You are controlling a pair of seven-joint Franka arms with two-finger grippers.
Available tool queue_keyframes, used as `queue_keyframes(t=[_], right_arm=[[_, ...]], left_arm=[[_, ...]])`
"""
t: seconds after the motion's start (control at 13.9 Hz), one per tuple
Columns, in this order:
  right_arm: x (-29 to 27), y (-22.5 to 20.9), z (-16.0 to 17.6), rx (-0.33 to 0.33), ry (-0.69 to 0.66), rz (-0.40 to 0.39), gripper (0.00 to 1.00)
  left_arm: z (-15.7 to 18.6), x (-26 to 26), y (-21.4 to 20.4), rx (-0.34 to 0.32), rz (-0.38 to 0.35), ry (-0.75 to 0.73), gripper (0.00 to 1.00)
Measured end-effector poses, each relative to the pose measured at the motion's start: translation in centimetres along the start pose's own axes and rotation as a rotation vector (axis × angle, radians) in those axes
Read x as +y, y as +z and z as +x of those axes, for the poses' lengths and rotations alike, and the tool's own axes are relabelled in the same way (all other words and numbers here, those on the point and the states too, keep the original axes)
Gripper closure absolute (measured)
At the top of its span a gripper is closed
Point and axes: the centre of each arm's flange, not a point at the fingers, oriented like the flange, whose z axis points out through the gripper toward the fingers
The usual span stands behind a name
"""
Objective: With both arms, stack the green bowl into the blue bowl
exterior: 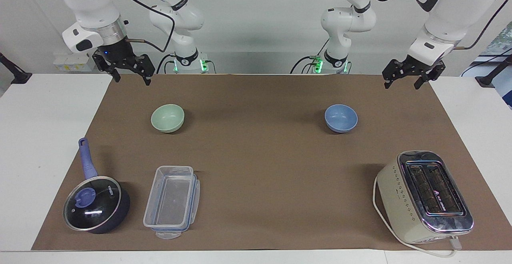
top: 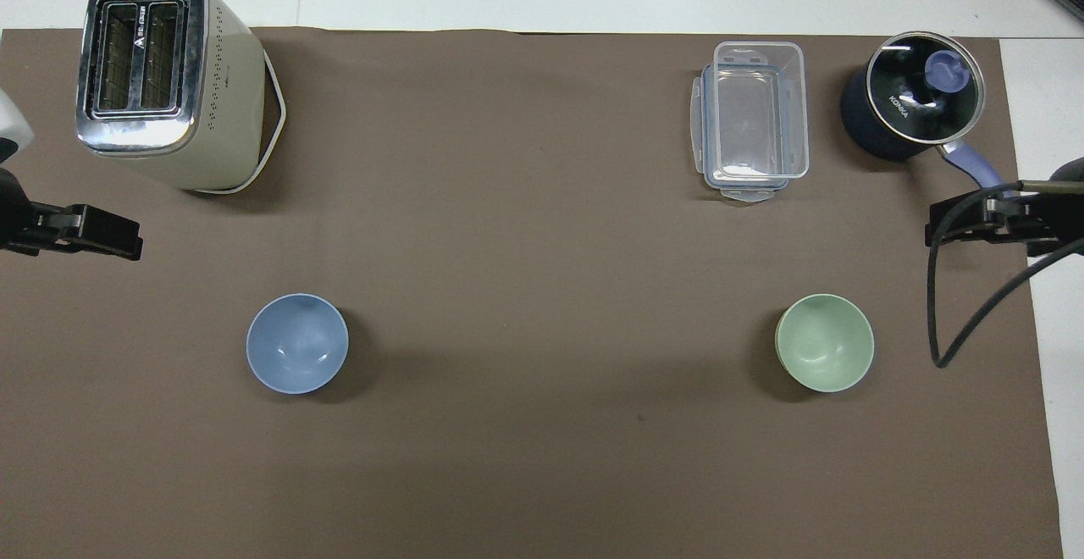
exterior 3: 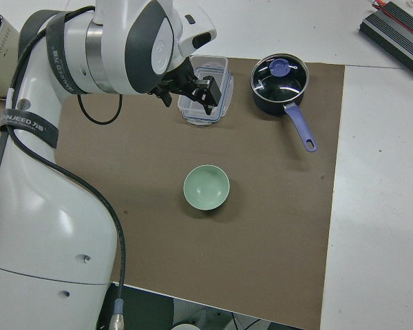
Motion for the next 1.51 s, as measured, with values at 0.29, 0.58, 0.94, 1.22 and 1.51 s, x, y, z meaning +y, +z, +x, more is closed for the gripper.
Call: queue_keyframes(t=[0.29,0.58,0.94,1.22,1.51], right_arm=[[0.0,0.0,0.0,0.000,0.000,0.000,0.00],[0.0,0.0,0.0,0.000,0.000,0.000,0.00],[0.0,0.0,0.0,0.000,0.000,0.000,0.00],[0.0,0.0,0.0,0.000,0.000,0.000,0.00],[0.0,0.0,0.0,0.000,0.000,0.000,0.00]], left_arm=[[0.0,0.0,0.4,-0.009,-0.007,-0.001,0.00],[-0.1,-0.6,0.9,-0.013,-0.009,-0.012,0.00],[-0.1,-0.6,3.8,-0.017,-0.011,-0.012,0.00],[0.0,-0.5,7.1,0.002,-0.011,-0.012,0.00],[0.0,-0.4,10.0,0.015,-0.011,-0.010,0.00]])
